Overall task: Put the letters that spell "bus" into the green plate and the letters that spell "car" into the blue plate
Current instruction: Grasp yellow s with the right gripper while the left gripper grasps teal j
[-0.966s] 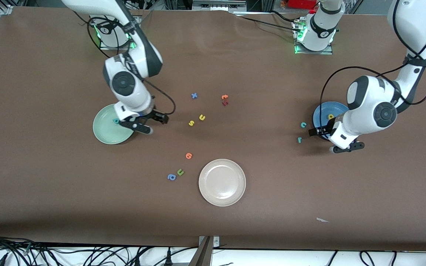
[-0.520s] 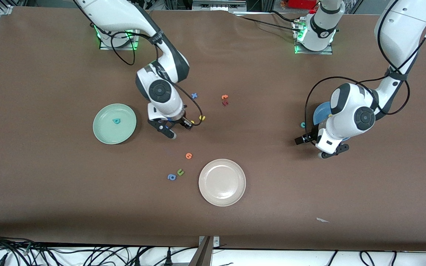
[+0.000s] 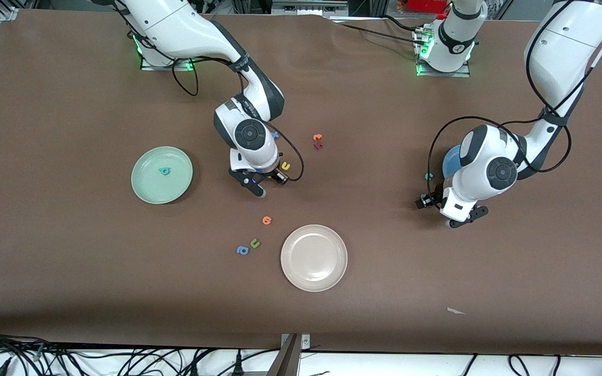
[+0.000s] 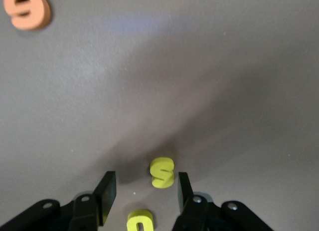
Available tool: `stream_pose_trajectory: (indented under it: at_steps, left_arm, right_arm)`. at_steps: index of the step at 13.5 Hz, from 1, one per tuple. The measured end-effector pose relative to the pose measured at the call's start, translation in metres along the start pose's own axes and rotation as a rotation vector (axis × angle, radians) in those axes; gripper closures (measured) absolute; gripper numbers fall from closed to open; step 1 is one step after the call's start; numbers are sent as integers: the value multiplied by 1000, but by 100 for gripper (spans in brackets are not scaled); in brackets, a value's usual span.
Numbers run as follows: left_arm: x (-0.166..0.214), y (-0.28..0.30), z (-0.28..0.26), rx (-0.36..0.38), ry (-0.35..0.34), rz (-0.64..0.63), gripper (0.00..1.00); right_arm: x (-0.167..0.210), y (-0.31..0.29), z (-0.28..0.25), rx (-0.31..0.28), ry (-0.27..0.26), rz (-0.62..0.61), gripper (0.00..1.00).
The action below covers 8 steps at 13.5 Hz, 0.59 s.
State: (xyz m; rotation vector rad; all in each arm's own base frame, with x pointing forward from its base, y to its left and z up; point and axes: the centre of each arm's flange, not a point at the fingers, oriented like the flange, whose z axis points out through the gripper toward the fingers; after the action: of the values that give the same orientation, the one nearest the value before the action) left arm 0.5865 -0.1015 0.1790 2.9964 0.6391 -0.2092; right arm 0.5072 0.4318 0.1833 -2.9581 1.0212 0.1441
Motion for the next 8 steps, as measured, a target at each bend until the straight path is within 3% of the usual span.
stream_pose_trajectory:
  at_steps: [8]
  left_arm:
    - [-3,3,11,9,-11,-35,34]
  right_arm:
    - [2,4,8,-18,3,4,45]
